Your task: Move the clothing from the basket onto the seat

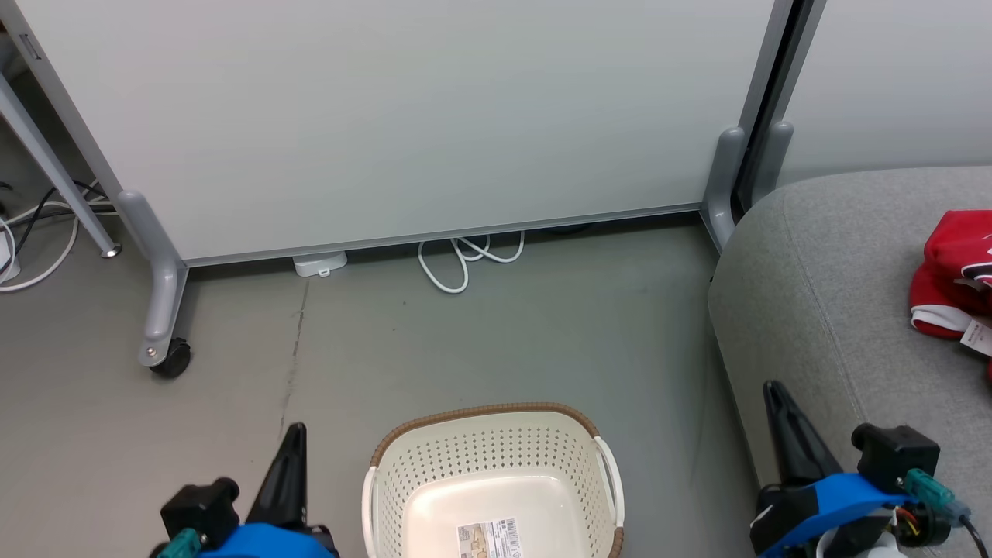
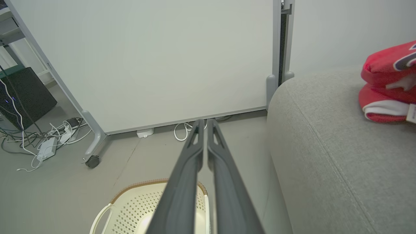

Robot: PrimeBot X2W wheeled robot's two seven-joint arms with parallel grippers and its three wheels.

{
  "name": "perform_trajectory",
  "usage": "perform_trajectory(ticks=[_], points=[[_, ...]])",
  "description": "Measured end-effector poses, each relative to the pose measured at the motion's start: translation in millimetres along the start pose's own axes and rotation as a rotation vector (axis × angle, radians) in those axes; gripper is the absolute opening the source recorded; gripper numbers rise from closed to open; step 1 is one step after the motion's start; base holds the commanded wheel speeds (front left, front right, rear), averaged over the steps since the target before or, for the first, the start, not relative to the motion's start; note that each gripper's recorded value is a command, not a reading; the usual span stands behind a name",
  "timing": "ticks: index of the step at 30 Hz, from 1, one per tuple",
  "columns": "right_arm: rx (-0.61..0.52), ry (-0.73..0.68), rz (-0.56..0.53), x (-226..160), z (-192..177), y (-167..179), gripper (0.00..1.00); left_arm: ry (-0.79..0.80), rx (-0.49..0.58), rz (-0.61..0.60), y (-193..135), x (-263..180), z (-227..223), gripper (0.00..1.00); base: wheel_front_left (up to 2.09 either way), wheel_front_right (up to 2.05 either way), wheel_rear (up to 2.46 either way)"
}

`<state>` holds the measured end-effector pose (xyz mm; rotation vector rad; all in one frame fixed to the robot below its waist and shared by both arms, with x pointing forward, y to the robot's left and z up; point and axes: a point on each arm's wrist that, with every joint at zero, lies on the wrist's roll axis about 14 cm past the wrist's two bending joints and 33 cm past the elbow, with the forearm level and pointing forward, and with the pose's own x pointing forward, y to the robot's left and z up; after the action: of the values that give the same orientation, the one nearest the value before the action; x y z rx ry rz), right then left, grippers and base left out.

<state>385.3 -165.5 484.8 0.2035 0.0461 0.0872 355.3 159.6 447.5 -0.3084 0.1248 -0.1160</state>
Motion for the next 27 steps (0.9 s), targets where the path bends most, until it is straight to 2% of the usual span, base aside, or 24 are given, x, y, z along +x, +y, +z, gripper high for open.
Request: perform_trajectory(ticks=[4,27], points=[[0.032,0.043,-0.018,-5,-13,-4,0.00,0.046,-0.040,0.023,3,-8,-16,0.00,0.00,0.00,0.00],[0.420,0.028,-0.085,-5,-8,-16,0.00,0.004,-0.392,0.112,18,0,3,0.00,0.00,0.00,0.00]])
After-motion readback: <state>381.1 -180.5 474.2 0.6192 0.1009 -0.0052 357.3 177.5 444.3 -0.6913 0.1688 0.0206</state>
